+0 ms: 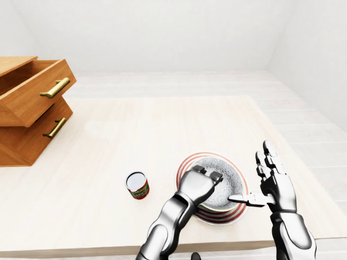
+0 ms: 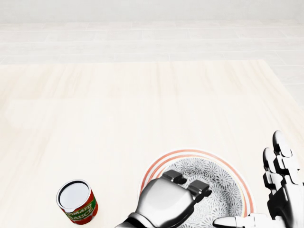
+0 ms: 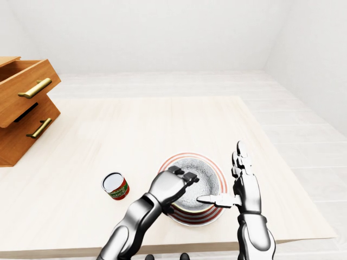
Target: Put the bowl on the plate.
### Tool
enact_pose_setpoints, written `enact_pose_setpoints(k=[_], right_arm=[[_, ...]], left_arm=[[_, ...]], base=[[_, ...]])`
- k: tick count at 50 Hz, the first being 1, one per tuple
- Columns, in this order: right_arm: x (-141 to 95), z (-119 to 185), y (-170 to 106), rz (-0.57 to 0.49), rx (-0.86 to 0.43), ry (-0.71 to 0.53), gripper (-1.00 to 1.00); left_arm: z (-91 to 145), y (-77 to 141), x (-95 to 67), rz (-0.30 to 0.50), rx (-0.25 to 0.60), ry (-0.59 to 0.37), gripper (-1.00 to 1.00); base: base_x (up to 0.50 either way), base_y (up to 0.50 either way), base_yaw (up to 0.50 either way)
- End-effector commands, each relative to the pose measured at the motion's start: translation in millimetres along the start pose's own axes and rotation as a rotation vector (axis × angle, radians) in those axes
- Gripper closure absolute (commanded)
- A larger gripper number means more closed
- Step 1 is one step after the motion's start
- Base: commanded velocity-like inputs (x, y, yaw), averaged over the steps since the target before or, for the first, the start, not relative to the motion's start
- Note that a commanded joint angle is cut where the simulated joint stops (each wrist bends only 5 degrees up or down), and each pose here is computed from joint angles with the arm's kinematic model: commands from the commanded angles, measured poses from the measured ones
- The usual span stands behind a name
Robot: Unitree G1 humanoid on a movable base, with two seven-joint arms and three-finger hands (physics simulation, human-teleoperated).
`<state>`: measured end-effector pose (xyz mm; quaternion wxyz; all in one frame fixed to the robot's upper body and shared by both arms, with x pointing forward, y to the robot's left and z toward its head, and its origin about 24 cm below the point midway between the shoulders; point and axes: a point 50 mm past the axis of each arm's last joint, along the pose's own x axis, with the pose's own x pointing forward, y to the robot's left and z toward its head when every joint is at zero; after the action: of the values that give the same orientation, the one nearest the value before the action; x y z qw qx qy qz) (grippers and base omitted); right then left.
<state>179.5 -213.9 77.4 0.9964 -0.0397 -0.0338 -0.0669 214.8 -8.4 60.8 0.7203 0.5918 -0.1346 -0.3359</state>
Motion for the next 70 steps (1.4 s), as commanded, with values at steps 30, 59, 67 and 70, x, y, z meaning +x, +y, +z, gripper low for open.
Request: enact_pose_setpoints(k=[30,59,67,70], right_arm=[[-4,-4,-1,-0.001,0.008,0.023,-1.0],[-2,1,-2,-0.001,-0.003,-0.002,-1.0],[-3,-1,-2,-0.002,-0.001,0.008,-1.0],[-4,-2,-2,0.0,-0.003,0.013,-1.0]], left_arm=[[-5,16,-32.9,0.011,0.007,0.022,-0.45],[-21,54,-56.0,0.1,-0.098,0.1,-0.47],[-30,70,-62.7,0.139,-0.126,0.133,-0.5],[-32,75,-65.8,0.17,-0.173,0.145,-0.53]], base=[[0.0,0.0,0.0],[0.0,0.0,0.0],[0.0,0.0,0.0],[0.0,0.0,0.0]])
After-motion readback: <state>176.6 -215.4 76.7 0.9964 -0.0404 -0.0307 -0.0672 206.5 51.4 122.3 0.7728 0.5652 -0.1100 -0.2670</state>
